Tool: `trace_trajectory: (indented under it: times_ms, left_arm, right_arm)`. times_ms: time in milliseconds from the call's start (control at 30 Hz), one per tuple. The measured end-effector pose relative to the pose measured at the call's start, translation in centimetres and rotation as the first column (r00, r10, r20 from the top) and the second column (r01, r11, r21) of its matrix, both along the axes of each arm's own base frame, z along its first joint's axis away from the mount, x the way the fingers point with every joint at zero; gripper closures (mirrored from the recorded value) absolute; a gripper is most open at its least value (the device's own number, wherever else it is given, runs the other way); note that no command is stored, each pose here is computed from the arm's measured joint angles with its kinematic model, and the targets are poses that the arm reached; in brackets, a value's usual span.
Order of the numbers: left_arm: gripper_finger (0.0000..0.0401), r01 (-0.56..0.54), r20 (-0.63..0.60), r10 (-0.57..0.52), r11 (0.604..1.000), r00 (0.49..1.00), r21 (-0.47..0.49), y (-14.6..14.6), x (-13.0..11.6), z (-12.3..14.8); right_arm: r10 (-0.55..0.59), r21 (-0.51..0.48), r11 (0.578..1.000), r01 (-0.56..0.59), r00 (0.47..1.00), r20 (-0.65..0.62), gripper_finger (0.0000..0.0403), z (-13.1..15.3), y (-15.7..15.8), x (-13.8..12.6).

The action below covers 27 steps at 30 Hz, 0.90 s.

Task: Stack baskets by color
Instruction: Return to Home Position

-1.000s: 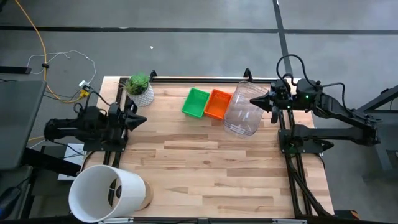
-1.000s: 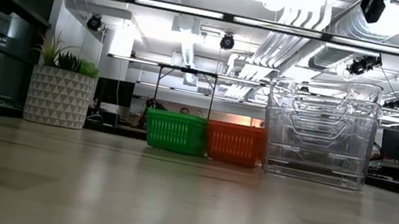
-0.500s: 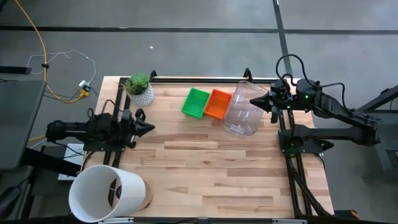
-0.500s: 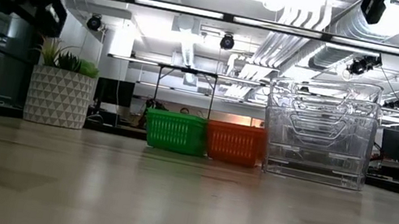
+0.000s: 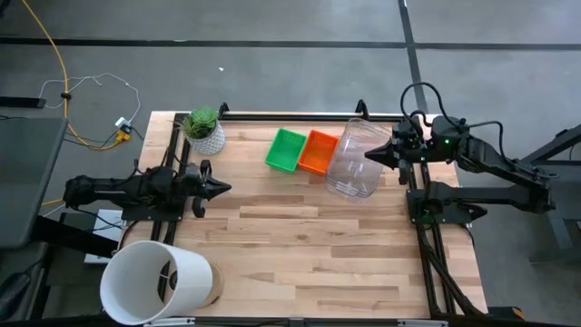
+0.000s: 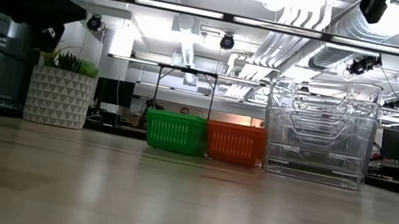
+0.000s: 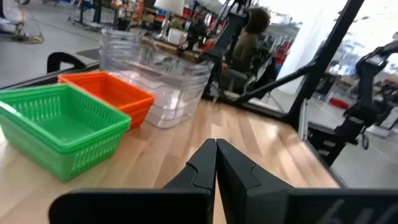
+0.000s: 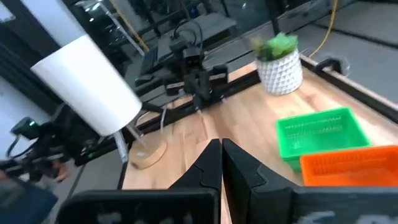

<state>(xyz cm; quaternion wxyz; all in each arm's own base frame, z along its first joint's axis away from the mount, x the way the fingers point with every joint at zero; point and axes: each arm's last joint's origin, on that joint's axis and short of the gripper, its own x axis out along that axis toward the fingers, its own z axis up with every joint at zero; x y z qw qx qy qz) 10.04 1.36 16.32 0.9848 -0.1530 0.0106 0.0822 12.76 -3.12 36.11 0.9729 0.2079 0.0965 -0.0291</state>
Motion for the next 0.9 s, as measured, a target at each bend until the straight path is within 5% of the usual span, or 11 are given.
trace_trajectory:
  times_ms: [300, 667, 900]
  left_arm:
    - [0.04, -0.005, -0.037, 0.004, 1.0, 0.999, -0.009, 0.0, 0.2, -0.3]
    - [0.04, -0.004, -0.037, 0.004, 1.0, 0.999, -0.009, 0.0, 0.2, -0.3]
    - [0.0396, -0.004, -0.037, 0.004, 1.0, 0.999, -0.009, 0.0, 0.2, -0.3]
  right_arm:
    - [0.069, 0.014, 0.998, -0.068, 0.985, -0.158, 0.0403, -2.4, 0.9, -2.3]
    - [0.083, 0.027, 0.996, -0.09, 0.978, 0.191, 0.0403, -8.8, 2.1, -5.6]
    - [0.092, -0.04, 0.996, -0.085, 0.962, 0.255, 0.0403, -12.1, 2.4, -5.5]
